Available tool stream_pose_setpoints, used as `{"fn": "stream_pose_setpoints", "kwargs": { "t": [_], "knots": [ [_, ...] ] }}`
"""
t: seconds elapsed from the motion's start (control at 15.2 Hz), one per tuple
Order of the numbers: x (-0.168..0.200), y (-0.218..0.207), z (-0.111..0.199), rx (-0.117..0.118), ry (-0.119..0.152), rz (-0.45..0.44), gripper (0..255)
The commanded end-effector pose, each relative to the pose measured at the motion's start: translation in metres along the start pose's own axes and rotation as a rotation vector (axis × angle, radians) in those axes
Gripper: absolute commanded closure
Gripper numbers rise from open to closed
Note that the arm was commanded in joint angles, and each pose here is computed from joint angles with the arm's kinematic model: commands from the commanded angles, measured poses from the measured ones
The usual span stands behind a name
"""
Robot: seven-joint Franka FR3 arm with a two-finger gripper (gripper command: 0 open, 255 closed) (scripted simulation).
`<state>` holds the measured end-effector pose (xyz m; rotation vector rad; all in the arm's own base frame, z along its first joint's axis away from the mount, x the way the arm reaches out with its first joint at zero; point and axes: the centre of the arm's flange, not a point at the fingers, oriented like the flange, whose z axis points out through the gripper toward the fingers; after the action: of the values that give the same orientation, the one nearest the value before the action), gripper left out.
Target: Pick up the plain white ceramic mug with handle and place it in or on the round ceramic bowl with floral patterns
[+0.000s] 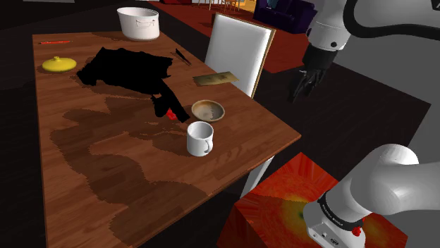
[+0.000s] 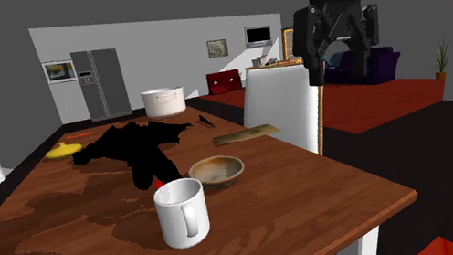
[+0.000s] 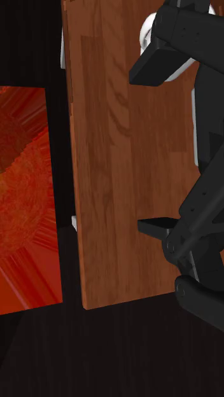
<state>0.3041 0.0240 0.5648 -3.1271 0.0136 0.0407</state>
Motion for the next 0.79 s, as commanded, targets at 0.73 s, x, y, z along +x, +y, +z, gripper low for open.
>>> {"fn": "stream_pose_setpoints", "kwargs": {
  "t": [0.73],
  "knots": [
    [0.08, -0.09, 0.08, -0.006, 0.018, 0.019, 0]
  ]
}}
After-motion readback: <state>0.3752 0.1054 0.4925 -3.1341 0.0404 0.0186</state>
